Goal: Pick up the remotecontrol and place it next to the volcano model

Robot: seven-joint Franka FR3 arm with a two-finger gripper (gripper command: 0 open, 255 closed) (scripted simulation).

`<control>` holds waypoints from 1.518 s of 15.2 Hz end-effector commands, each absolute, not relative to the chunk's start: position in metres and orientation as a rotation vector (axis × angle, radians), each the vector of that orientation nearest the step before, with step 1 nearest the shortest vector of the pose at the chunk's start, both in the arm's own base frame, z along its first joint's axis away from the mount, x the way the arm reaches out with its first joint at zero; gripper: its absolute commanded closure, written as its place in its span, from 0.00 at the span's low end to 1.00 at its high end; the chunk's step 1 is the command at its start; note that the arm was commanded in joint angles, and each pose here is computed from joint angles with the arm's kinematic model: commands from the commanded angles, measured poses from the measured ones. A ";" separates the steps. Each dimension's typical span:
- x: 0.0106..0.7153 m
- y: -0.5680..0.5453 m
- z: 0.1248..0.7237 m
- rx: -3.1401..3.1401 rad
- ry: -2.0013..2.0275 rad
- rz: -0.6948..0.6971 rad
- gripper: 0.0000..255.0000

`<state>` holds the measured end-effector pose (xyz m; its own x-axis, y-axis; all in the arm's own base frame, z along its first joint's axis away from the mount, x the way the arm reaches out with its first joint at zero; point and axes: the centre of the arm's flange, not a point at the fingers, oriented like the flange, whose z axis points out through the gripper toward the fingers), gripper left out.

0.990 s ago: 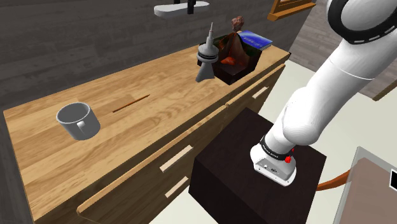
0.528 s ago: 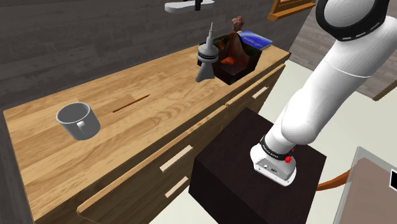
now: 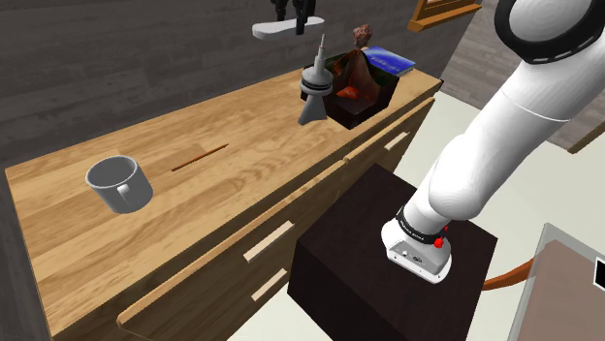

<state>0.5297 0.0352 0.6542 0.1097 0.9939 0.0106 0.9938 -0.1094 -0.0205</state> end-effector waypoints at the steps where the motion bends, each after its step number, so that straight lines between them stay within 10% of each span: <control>1: 0.530 0.035 0.643 -2.324 -2.082 0.008 1.00; 23: 0.530 0.035 0.527 -2.324 -2.082 0.008 1.00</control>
